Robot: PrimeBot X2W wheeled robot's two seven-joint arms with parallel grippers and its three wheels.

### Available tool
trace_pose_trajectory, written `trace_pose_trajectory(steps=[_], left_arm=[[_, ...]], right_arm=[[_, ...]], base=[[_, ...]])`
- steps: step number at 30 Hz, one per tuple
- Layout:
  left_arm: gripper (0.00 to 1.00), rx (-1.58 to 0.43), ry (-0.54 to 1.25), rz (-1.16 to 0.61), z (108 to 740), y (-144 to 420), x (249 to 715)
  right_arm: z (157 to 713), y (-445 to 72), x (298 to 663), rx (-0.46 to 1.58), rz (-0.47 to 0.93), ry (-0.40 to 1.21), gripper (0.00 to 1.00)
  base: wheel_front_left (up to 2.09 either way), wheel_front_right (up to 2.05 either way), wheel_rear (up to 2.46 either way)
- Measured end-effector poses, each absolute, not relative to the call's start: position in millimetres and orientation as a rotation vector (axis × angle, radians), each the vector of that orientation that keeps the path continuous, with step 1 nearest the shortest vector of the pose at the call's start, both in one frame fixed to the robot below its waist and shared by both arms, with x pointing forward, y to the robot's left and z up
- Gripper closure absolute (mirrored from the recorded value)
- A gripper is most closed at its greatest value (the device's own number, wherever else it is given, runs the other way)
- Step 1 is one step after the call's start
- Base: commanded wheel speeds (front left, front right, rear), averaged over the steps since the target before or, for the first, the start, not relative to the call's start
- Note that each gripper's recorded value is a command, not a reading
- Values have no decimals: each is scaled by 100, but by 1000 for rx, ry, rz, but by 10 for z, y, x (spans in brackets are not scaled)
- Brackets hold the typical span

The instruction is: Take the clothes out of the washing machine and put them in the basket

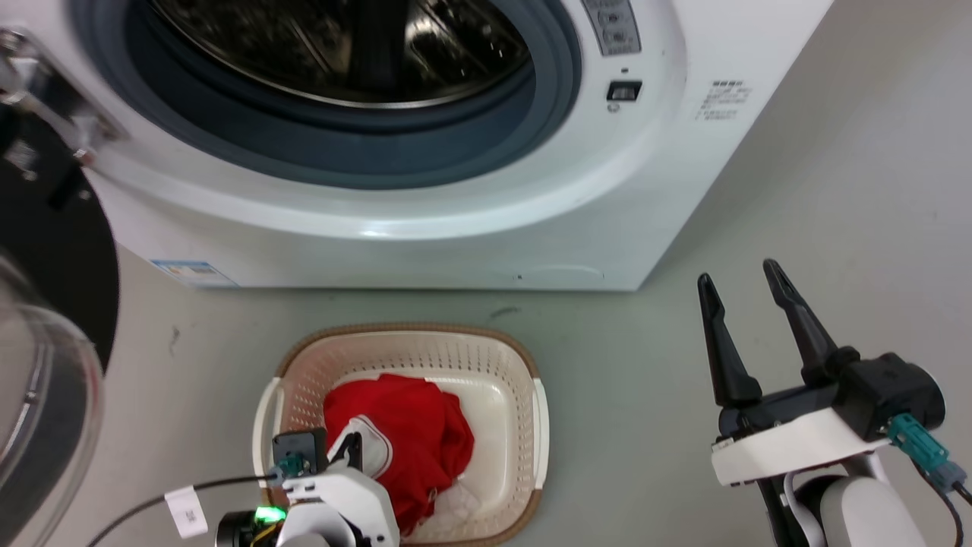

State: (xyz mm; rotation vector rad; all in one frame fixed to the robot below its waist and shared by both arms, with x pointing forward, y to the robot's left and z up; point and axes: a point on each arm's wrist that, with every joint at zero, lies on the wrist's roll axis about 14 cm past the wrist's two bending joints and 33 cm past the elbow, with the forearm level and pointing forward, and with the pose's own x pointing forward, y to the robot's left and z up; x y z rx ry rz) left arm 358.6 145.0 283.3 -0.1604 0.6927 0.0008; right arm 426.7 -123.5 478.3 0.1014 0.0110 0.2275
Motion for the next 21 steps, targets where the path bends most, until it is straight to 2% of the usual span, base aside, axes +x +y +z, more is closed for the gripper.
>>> trace_pose_trajectory(steps=[13,21], left_arm=[[100,-160,874,82,2081,1533,3933],[100,-142,976,111,1608,1552,3908]], right_arm=[[4131,-1244,4641,93,227,124,0],[3667,-1293,4701,93,216,214,0]], base=[[0,0,0],[0,0,0]])
